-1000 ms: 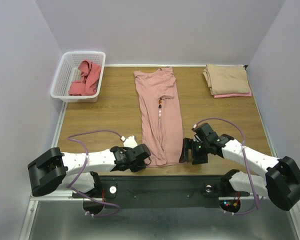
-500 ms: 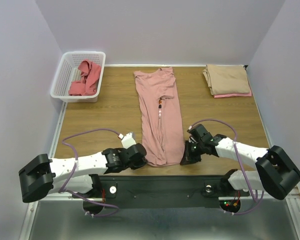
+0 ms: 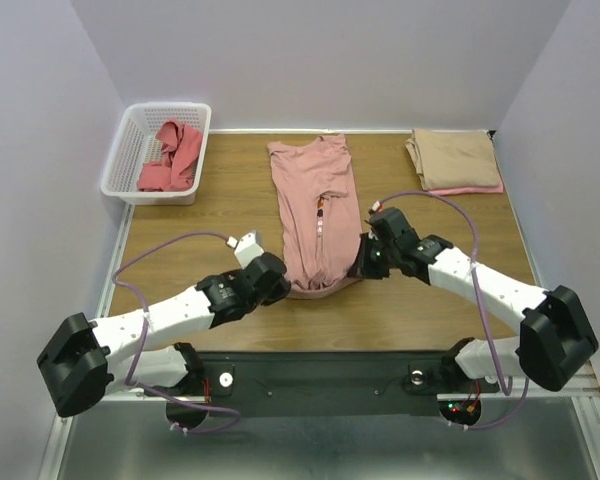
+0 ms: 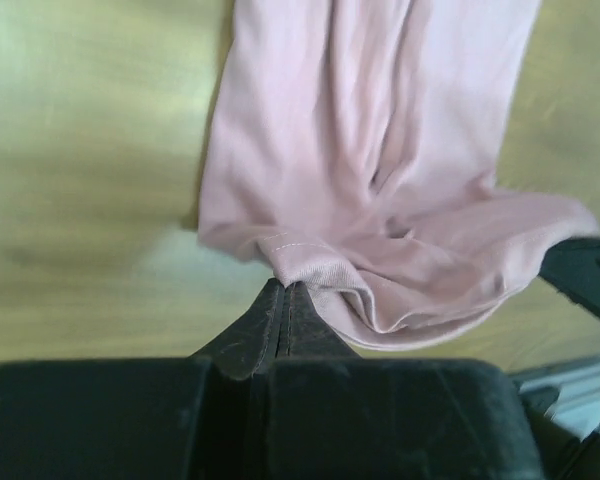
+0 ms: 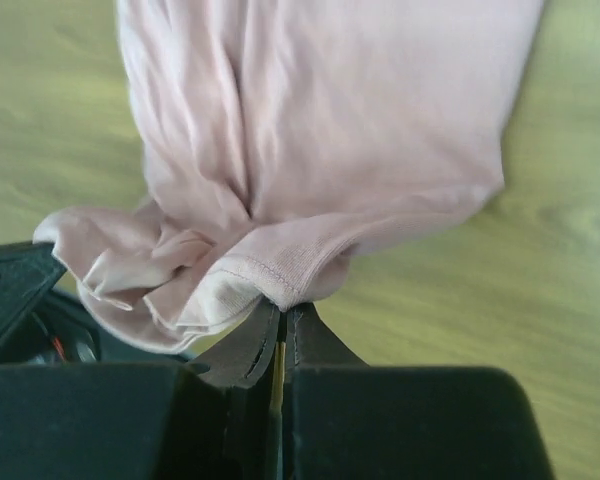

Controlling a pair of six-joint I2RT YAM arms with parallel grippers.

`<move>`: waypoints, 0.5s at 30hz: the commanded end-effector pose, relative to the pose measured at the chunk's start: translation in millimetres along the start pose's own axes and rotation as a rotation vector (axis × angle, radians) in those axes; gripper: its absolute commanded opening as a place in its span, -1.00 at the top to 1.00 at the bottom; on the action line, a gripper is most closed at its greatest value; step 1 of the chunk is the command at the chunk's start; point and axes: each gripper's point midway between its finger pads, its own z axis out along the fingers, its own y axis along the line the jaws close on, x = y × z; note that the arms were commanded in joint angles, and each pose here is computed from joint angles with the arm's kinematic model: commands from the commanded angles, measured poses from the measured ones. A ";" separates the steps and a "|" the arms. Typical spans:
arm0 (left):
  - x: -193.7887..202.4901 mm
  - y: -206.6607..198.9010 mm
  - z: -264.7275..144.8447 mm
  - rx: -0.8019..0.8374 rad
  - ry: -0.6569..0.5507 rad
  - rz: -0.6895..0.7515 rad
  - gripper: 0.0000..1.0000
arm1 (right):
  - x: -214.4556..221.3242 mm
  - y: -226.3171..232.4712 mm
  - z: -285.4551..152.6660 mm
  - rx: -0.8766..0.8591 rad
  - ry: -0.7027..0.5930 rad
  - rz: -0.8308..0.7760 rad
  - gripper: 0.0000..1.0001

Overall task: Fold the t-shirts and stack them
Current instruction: Fold the tshirt

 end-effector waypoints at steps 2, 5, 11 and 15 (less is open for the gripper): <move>-65.3 -41.7 3.2 0.055 -0.148 0.053 1.00 | -53.6 0.9 4.8 0.090 -0.138 -0.017 0.99; -97.1 -50.9 11.4 0.044 -0.199 0.074 1.00 | -94.6 4.4 3.2 0.144 -0.242 -0.026 0.99; -151.3 -64.2 44.1 0.014 -0.248 0.127 1.00 | -157.5 7.5 11.0 0.193 -0.331 -0.032 0.99; -179.8 -70.9 65.6 -0.015 -0.268 0.160 1.00 | -183.7 -1.7 28.0 0.197 -0.312 -0.027 0.99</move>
